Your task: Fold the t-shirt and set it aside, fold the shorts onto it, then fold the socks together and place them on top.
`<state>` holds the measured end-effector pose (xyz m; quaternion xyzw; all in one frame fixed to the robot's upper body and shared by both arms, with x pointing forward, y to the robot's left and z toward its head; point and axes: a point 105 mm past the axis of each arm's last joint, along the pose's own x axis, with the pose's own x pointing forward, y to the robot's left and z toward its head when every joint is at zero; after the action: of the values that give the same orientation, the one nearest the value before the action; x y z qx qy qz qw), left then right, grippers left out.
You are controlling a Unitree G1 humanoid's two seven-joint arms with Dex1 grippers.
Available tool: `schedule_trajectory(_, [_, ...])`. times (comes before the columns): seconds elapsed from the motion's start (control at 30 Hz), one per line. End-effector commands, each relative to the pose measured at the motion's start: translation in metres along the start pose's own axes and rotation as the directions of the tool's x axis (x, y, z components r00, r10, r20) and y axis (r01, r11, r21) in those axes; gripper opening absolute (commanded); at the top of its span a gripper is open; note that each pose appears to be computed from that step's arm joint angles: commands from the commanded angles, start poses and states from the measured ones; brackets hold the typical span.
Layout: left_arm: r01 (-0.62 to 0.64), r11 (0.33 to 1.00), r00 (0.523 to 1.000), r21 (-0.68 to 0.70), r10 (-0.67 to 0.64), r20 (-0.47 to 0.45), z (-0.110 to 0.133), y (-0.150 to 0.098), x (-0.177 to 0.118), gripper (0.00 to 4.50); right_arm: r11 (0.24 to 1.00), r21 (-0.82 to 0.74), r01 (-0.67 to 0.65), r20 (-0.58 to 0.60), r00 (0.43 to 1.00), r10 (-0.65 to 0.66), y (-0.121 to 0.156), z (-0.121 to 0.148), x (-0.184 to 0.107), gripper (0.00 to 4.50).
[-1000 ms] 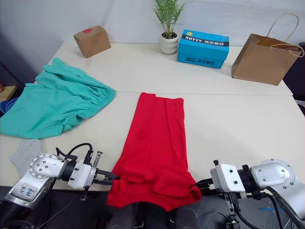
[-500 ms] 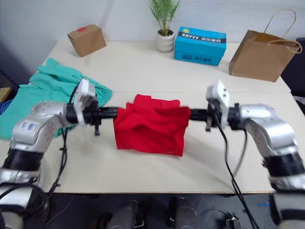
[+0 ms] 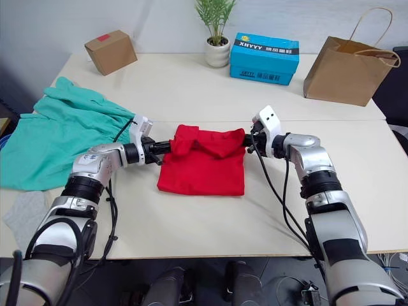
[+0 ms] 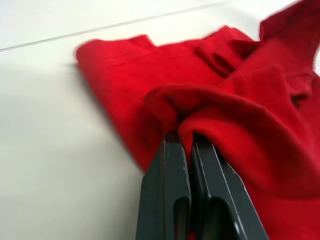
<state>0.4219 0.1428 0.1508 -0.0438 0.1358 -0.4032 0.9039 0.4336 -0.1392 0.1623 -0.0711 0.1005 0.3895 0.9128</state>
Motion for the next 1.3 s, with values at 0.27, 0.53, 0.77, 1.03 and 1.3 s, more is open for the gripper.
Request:
schedule_trajectory(0.27, [-0.110,0.993,0.978,0.044,0.100,0.185,0.031,0.011,-0.004,1.65,0.965,0.035,0.261,0.280,0.924,-0.261,-0.025,0.044,-0.005,2.11])
schedule_trajectory(0.53, [-0.335,0.939,0.895,0.082,0.290,0.340,0.045,0.028,-0.024,4.19,0.926,0.083,0.370,0.429,0.825,-0.368,-0.045,0.059,-0.046,3.54])
schedule_trajectory(0.77, [-0.116,0.850,0.943,0.514,-0.068,0.326,0.042,-0.034,-0.048,4.19,0.931,-0.361,-0.059,0.330,0.925,0.187,0.053,0.045,-0.056,3.54])
schedule_trajectory(1.03, [0.229,0.613,0.966,0.756,-0.241,-0.096,-0.038,-0.072,-0.066,4.19,0.776,-0.529,-0.343,0.012,0.911,0.411,0.111,-0.013,-0.051,3.54])
schedule_trajectory(1.3, [0.184,0.610,0.983,0.771,-0.110,-0.148,-0.059,-0.058,-0.041,4.22,0.782,-0.540,-0.312,-0.082,0.944,0.320,0.104,-0.049,-0.031,3.18])
